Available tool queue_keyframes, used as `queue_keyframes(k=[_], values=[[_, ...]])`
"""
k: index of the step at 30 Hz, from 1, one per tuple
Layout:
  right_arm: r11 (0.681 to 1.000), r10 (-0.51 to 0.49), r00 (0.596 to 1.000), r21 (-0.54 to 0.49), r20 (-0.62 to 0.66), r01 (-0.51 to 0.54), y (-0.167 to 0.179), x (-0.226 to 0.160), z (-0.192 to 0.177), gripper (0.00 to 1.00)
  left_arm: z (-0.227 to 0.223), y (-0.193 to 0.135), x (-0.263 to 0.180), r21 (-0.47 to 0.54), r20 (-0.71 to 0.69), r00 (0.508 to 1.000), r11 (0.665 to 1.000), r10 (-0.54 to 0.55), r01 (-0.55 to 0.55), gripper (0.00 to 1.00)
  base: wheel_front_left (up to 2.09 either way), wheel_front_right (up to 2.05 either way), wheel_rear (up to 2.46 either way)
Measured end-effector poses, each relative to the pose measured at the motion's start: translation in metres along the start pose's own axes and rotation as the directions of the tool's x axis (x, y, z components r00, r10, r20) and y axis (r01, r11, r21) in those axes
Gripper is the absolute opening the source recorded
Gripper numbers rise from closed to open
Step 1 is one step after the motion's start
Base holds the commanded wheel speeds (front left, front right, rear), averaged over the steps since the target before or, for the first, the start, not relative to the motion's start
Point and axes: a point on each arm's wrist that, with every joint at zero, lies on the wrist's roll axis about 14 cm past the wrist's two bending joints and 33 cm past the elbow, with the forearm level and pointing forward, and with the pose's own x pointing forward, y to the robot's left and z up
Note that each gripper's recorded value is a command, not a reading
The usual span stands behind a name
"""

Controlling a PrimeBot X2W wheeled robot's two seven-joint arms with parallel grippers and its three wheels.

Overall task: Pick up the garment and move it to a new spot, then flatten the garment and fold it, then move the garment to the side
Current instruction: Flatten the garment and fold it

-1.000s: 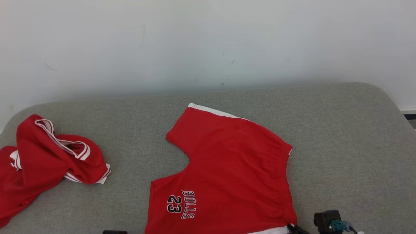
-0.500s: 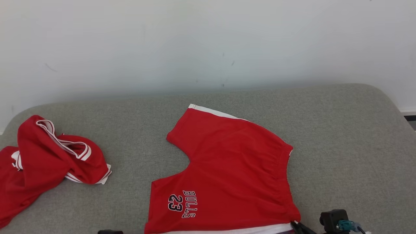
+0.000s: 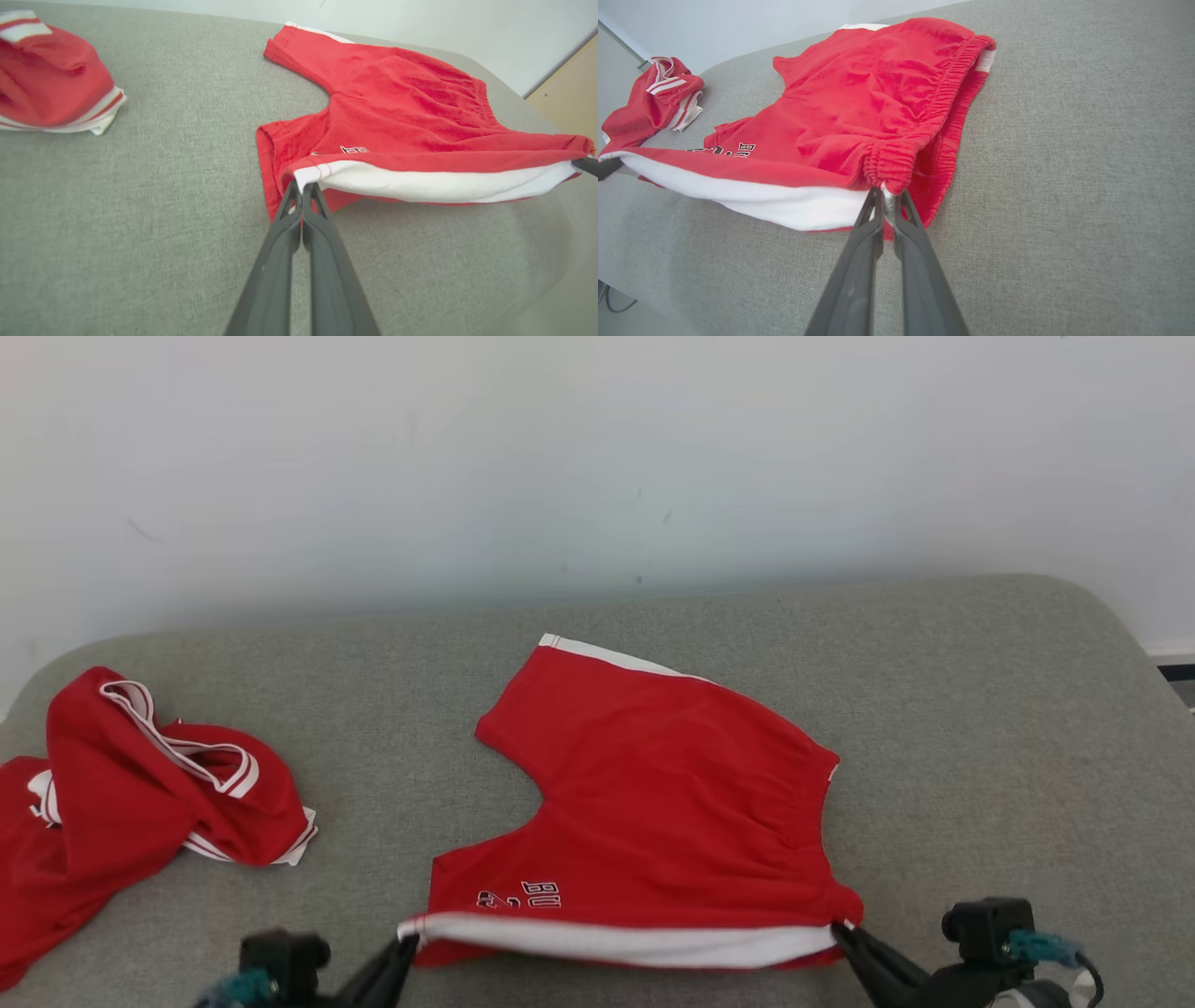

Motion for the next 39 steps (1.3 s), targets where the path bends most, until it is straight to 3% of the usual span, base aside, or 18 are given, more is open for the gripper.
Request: queue_keyframes(k=[7, 17, 26, 39], values=[[0.999, 0.019, 0.999, -0.036, 0.032, -0.018, -0.003, 0.016, 0.039, 0.0, 0.065, 0.001, 0.027, 0.077, 0.073, 0.995, 0.995, -0.069, 0.063, 0.0, 0.0, 0.0, 0.0], [0.997, 0.075, 0.997, 0.011, 0.025, -0.076, 0.016, 0.059, 0.073, 0.0, 0.125, 0.024, 0.074, 0.205, 0.024, 0.994, 0.973, -0.109, 0.102, 0.0, 0.0, 0.0, 0.0], [0.996, 0.014, 1.0, 0.09, -0.002, -0.014, -0.002, 0.096, 0.082, 0.0, 0.15, 0.029, 0.13, 0.213, -0.041, 0.987, 0.963, -0.158, 0.163, 0.0, 0.0, 0.0, 0.0], [0.983, -0.065, 0.997, 0.17, -0.038, 0.071, -0.034, 0.126, 0.079, 0.0, 0.138, 0.034, 0.196, 0.216, -0.159, 0.97, 0.952, -0.185, 0.217, 0.0, 0.0, 0.0, 0.0]])
